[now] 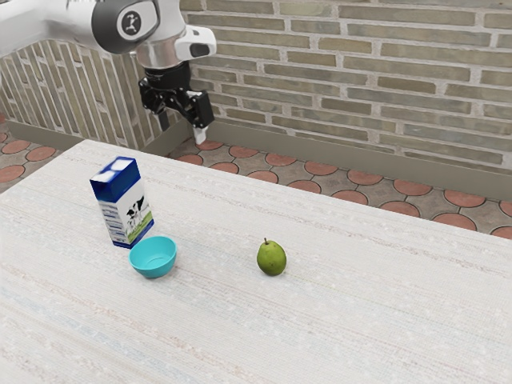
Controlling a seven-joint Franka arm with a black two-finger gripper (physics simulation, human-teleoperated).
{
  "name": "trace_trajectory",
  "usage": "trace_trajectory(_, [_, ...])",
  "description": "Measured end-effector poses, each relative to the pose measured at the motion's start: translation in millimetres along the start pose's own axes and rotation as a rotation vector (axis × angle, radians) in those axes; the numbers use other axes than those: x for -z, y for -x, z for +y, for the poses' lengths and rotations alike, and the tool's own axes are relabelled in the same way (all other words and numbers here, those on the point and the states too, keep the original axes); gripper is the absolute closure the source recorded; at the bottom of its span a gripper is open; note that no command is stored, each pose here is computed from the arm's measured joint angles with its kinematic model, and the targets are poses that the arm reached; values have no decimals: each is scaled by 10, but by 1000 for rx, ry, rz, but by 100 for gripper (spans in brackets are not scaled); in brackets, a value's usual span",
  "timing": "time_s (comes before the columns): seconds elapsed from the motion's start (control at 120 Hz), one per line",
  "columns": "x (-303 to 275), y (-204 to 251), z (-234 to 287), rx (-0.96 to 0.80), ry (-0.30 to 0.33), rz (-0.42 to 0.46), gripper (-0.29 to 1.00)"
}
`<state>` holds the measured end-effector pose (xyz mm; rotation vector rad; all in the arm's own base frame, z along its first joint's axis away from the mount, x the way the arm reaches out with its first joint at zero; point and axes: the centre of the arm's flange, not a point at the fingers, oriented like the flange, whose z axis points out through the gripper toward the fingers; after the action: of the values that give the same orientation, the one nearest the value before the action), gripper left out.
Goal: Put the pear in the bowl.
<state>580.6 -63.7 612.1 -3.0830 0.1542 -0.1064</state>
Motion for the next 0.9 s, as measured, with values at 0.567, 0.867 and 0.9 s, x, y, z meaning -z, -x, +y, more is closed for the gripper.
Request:
trace_trajectory(0.567, [-1914,-695,1275,-70,77,-90,0])
trace_trajectory(0.867, [-2236,-751,1439,48,153,-88,0])
trace_trajectory(0.9, [-2295,-755,1451,62,155,-94,0])
